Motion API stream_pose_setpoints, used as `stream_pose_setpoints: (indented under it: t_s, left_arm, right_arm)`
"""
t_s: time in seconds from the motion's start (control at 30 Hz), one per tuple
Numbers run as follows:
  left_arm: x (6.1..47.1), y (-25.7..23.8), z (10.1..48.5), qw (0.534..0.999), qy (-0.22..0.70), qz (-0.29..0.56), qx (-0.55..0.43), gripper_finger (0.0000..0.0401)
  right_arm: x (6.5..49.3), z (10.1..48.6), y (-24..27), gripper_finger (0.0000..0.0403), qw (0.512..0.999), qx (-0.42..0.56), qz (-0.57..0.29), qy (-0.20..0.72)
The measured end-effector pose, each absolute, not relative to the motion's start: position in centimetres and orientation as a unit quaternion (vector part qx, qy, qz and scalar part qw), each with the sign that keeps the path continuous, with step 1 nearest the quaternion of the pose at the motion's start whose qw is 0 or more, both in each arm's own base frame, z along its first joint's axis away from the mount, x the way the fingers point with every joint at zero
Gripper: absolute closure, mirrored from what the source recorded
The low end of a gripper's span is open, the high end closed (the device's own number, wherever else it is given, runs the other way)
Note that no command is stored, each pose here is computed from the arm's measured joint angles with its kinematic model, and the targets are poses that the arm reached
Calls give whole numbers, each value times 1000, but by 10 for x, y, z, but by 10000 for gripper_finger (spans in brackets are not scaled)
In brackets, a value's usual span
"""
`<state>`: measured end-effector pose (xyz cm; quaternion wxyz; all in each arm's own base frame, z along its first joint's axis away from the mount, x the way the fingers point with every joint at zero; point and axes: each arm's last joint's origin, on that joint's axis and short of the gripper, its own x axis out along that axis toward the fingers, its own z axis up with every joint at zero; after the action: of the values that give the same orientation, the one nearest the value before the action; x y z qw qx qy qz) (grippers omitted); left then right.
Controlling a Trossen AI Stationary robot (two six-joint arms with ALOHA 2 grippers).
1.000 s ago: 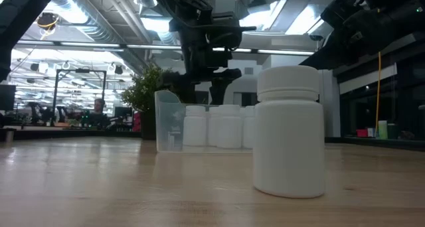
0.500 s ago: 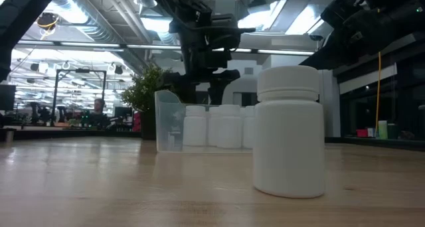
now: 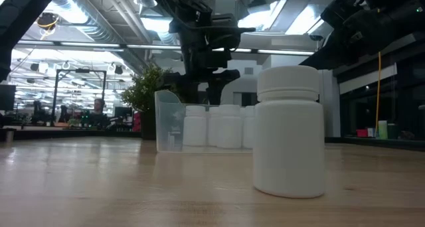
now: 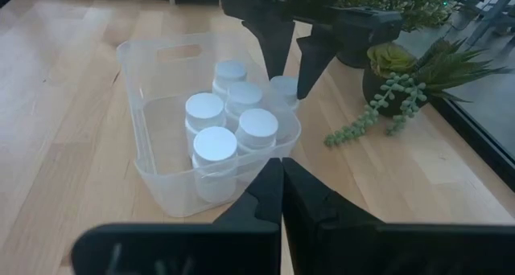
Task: Pick and place pill bottles into a basket
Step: Put the white pill bottle into the transparent bin
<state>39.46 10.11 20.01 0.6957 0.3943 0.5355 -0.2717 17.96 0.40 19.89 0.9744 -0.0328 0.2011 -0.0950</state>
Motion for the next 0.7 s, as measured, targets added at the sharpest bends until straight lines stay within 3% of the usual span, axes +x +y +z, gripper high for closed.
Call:
stream_pose_setpoints:
  t_s: [0.27, 0.7]
  left_arm:
    - [395, 101, 200, 701, 539, -264, 384, 255]
    - [392, 100, 202, 704, 554, -254, 365, 256]
  right_arm:
    - [180, 199, 4, 398, 974, -33, -95, 201]
    - [180, 199, 4, 398, 974, -33, -95, 201]
